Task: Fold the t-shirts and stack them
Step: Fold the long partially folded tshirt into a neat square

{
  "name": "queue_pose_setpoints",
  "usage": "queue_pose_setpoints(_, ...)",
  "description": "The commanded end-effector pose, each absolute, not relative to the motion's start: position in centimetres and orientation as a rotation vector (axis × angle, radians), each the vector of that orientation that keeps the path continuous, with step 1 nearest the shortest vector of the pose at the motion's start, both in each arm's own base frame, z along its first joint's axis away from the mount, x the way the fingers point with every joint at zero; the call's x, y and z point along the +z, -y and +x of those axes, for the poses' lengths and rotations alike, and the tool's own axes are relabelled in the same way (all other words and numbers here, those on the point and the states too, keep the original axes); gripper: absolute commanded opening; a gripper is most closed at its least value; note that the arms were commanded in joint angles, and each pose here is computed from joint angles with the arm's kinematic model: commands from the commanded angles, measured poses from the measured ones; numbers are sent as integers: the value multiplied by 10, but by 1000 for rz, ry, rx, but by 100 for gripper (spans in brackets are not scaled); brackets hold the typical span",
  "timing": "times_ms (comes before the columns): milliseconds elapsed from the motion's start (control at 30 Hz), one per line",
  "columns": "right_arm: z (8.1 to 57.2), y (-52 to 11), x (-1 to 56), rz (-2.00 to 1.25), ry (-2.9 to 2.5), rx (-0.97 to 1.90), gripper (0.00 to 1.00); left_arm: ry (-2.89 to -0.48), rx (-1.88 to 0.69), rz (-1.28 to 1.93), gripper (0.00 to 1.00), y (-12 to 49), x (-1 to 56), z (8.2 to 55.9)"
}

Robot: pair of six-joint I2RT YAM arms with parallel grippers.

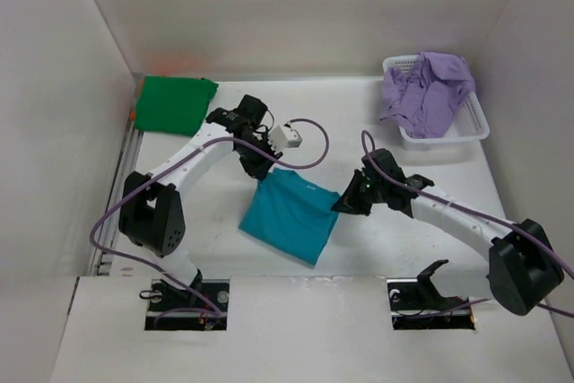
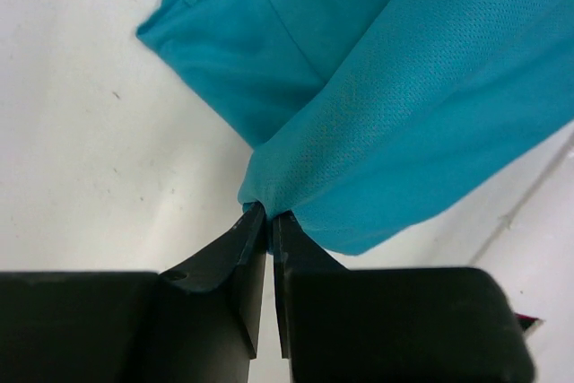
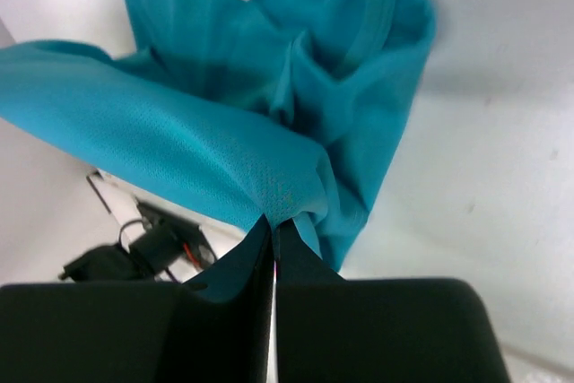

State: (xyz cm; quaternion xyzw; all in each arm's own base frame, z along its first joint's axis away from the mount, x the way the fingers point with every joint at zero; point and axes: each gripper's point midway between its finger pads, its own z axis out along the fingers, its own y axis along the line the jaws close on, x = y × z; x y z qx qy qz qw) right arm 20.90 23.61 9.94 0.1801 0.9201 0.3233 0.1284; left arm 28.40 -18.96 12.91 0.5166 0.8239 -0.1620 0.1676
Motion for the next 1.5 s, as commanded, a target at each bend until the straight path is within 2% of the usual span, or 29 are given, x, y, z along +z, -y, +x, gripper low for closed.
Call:
queue_pose_setpoints(0,234,-239,104,471,-2609,980,3,-2252,-451,1421,6,204,140,316)
queue_pose_setpoints(300,269,-226,85,554,-2588,921,6,-2264,-410,1367,6,214,113,359)
queue_pose_setpoints(367,287,-217,91,595,-2521,926,11,-2275,-383,1352,7,212,106,367)
queue_pose_setpoints(433,304,-210,97,614,-2463,931,24,-2287,-353,1325,9,209,100,376)
queue_pose_setpoints(533,325,-208,94,606,-2450,929,37,-2286,-339,1303,18,210,93,386)
queue_pose_setpoints(600,336,-204,90,581,-2453,908,38,-2285,-310,1276,30,208,88,397)
queue_pose_setpoints(633,341,-202,91,568,-2441,892,38,-2290,-278,1243,36,205,90,405)
queue_pose_setpoints(733,348,-195,113,516,-2366,853,34,-2293,-190,1102,41,187,108,427)
queue_pose_setpoints(900,313,-200,153,488,-2244,828,16,-2177,-222,936,46,174,170,424)
queue_pose_setpoints(967,288,-209,155,522,-2248,838,9,-2134,-285,979,45,183,178,402)
queue_pose_setpoints(1000,272,-215,149,573,-2273,847,6,-2128,-339,1026,41,194,176,386)
queue_pose_setpoints(1167,236,-247,118,586,-2409,883,3,-2239,-470,1175,31,217,127,342)
queue_pose_setpoints(1267,247,-257,105,552,-2425,856,1,-2309,-498,1173,30,221,99,341)
queue_pose_setpoints(1467,306,-238,78,582,-2397,792,0,-2397,-488,1042,30,211,79,364)
